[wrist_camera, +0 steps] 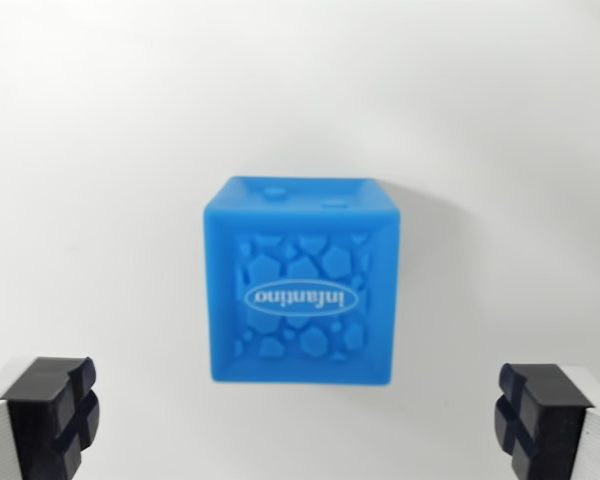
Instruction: Stack cube
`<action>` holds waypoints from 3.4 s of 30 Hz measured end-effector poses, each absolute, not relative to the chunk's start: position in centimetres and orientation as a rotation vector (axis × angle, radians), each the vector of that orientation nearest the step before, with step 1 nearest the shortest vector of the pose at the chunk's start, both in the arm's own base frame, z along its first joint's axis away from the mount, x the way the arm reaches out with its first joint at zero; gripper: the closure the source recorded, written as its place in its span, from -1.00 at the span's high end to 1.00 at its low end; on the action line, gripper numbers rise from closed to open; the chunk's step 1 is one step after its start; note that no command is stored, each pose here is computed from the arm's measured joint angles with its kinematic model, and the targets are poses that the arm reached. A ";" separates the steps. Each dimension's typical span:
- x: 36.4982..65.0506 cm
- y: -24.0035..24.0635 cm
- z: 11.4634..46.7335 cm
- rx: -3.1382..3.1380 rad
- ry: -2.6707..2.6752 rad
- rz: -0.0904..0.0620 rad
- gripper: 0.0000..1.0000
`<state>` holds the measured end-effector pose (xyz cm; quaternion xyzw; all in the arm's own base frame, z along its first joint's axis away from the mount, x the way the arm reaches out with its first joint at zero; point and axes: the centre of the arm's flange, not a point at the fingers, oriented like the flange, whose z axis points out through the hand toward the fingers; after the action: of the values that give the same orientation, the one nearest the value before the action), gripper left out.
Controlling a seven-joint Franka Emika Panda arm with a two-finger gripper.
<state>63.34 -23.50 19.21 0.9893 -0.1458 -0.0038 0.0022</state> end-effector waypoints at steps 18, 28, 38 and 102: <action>63.3 -23.5 13.0 3.103 -0.457 -0.011 1.00; 63.3 -23.5 11.6 3.103 -0.456 -0.011 1.00; 63.4 -23.5 11.5 3.103 -0.456 -0.010 -1.00; 63.5 -23.6 16.4 3.105 -0.459 0.000 -1.00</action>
<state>63.50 -23.56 16.44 0.9893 -0.1462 -0.0002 0.0016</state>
